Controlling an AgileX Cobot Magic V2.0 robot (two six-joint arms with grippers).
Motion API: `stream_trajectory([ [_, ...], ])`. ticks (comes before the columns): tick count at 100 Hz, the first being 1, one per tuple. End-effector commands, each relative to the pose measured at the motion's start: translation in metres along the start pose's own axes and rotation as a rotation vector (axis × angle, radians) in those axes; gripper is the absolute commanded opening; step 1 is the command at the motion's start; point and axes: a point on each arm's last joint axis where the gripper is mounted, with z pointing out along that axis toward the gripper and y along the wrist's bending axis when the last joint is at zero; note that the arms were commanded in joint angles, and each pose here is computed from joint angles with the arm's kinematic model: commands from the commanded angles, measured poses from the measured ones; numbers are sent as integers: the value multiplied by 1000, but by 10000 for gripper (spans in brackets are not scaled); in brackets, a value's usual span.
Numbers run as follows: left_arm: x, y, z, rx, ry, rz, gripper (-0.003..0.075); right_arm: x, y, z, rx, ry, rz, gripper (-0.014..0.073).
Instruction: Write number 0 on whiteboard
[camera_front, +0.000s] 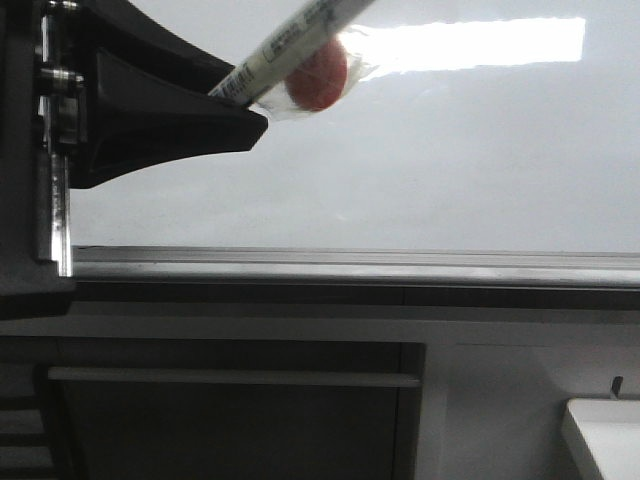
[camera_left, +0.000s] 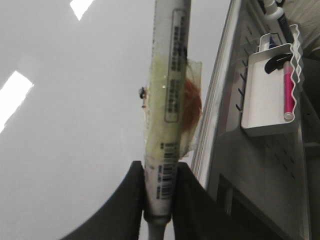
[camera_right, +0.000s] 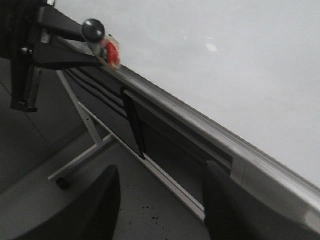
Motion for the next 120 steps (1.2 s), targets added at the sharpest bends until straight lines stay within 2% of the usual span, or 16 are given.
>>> stream_trajectory([
  [1,-18,9,-2,-37,-123,20,-20,-26,-3,7,8,-86,-34,338],
  [23,-17,7,0,-21,-123,32,-20,-50,1,46,-82,-20,-100,338],
  [37,-16,7,0,-21,-121,32,-20,-62,9,64,-123,-24,-145,338],
  [73,-16,7,0,-21,-121,32,-20,-79,22,81,-166,-54,-172,336],
  [80,-16,7,0,-21,-121,32,-20,-79,21,81,-164,-57,-171,302],
  [89,-17,7,0,-21,-123,32,-20,-79,22,81,-167,-53,-172,214],
  [94,-17,7,0,-21,-123,32,-20,-79,22,81,-167,-53,-172,130],
  [102,-16,8,0,-25,-122,26,-20,-79,22,81,-168,-51,-172,-66],
  [120,-17,18,-1,-126,-140,-130,3,-76,22,87,-173,-25,-170,-67],
])
